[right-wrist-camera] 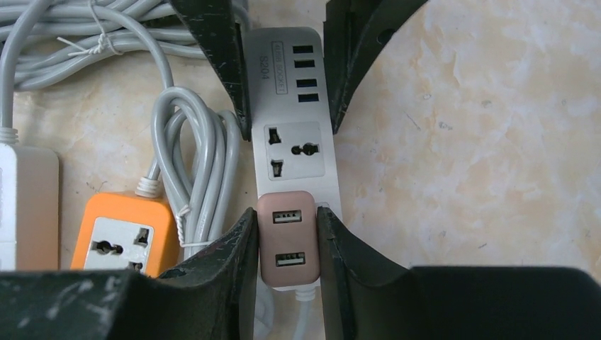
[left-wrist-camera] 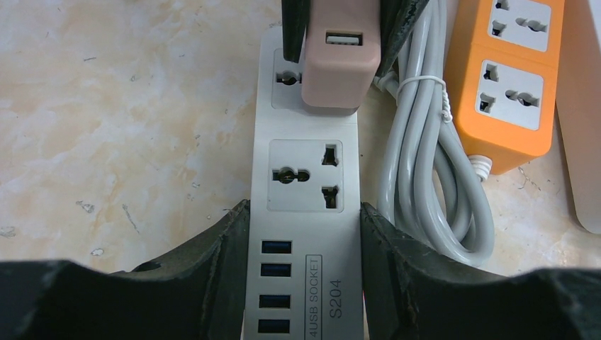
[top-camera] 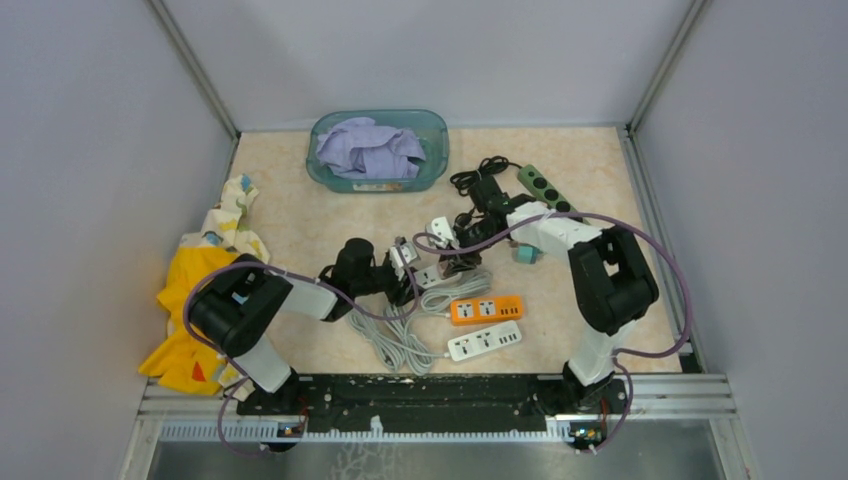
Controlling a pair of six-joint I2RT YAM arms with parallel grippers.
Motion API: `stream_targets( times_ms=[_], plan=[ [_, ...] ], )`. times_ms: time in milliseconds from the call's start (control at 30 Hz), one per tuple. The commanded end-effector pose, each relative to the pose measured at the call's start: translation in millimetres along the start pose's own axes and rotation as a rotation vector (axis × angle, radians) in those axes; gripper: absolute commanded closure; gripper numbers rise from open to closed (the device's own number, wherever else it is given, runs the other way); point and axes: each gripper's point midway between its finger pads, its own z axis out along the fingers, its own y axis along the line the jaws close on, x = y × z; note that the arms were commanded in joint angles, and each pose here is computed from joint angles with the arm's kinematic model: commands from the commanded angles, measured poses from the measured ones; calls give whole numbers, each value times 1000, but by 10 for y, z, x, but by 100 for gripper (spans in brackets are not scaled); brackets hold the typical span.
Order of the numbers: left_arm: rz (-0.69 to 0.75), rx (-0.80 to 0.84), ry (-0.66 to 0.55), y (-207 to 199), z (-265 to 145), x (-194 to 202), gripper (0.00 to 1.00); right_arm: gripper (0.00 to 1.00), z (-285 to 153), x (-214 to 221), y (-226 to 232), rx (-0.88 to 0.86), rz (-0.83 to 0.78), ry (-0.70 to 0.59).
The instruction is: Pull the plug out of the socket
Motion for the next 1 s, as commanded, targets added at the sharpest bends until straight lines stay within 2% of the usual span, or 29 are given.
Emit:
stream_targets(
  times_ms=[0, 267, 433, 567, 633, 733, 800, 900, 967],
  plan=[
    [-111, -11, 110, -38, -36, 312, 99, 100, 89, -682, -44, 23, 1, -178],
    [-111, -21, 122, -26, -47, 346, 100, 100, -188, -481, -305, 122, 88, -162],
    [-111, -28, 126, -11, -46, 347, 99, 100, -350, -406, -141, 72, -1, -159],
    [-113, -28, 136, -5, -36, 360, 100, 100, -274, -451, 77, -14, -57, -210],
    [-114, -26, 137, -6, -35, 359, 100, 100, -176, -463, 115, -34, -67, -196],
    [-119, -29, 142, -4, -35, 373, 100, 100, 21, -528, 63, -10, -52, -152],
    [-123, -32, 148, 0, -35, 387, 100, 100, 94, -672, 8, 13, -21, -171],
    [-126, -36, 157, 1, -43, 404, 100, 100, 40, -856, -80, 34, 18, -208],
    [-125, -40, 159, 9, -46, 412, 100, 100, -21, -820, -130, 54, 33, -204]
  ],
)
